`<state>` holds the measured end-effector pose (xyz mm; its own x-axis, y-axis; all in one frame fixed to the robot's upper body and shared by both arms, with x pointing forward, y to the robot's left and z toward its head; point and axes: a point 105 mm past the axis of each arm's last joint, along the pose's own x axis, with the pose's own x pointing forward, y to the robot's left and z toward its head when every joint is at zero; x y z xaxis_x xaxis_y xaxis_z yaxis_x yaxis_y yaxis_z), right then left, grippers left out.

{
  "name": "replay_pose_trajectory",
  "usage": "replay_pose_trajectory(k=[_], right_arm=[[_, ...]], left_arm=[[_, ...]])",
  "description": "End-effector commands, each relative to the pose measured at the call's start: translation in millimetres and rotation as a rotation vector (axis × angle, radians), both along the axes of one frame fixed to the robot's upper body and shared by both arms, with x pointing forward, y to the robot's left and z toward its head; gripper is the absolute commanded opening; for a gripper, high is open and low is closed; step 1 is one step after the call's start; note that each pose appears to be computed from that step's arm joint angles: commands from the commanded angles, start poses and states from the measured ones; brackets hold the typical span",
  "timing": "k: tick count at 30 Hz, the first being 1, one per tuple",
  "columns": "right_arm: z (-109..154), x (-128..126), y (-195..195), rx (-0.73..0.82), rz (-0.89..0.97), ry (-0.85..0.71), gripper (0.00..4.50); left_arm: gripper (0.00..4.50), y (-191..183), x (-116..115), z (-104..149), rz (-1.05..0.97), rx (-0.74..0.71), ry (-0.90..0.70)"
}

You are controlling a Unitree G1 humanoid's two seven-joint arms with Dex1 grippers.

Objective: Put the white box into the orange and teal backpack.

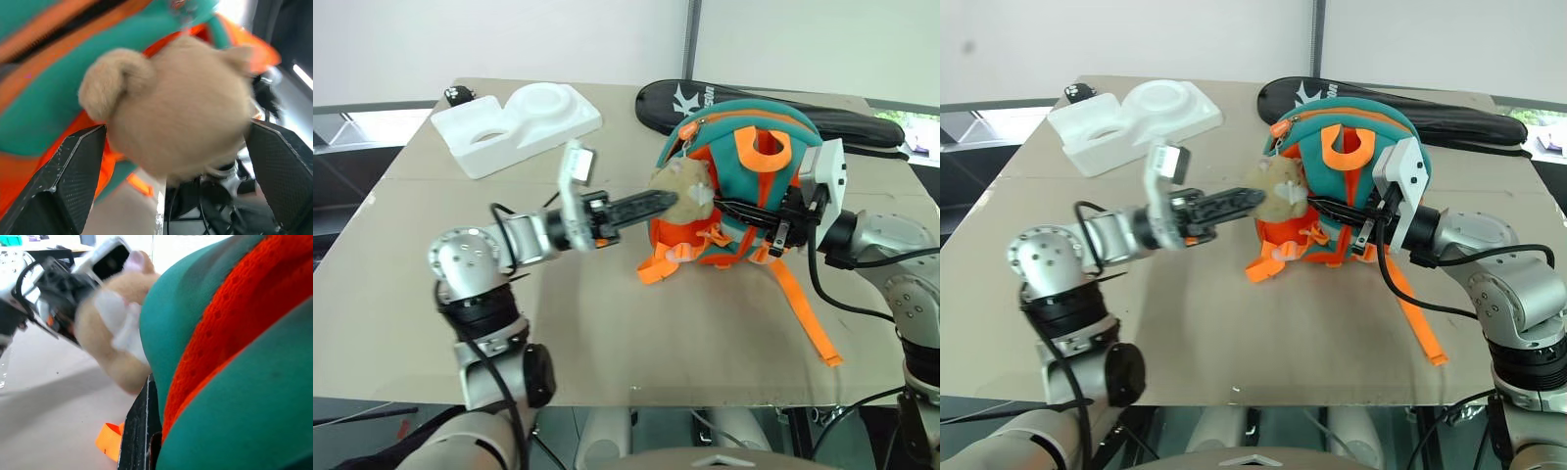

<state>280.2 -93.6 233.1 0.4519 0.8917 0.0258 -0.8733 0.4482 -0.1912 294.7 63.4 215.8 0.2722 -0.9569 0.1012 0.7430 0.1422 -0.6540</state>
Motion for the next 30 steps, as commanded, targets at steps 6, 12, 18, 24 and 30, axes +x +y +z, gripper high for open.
replay_pose_trajectory(k=[6, 12, 18, 24, 30], right_arm=[[14.2, -5.7, -6.9, 0.029, -0.056, -0.068, 0.0], [31.4, 30.0, -44.8, 0.232, -0.373, -0.096, 0.0], [40.4, 54.5, -86.8, 0.386, -0.668, -0.082, 0.0], [57.8, 66.7, -123.3, 0.618, -0.889, -0.056, 0.0], [64.5, 62.8, -113.2, 0.559, -0.854, -0.076, 0.0]], left_arm=[[2.6, -11.9, 9.3, 16.9, 0.054, -0.035, -0.032], [0.95, 47.5, -0.3, 74.1, 0.07, -0.25, -0.238], [0.88, 101.6, 19.7, 43.1, 0.283, -0.224, -0.074], [0.85, 141.3, 35.9, -112.2, 0.675, 0.207, 0.353], [0.44, 128.9, 40.7, -139.1, 0.762, 0.253, 0.291]])
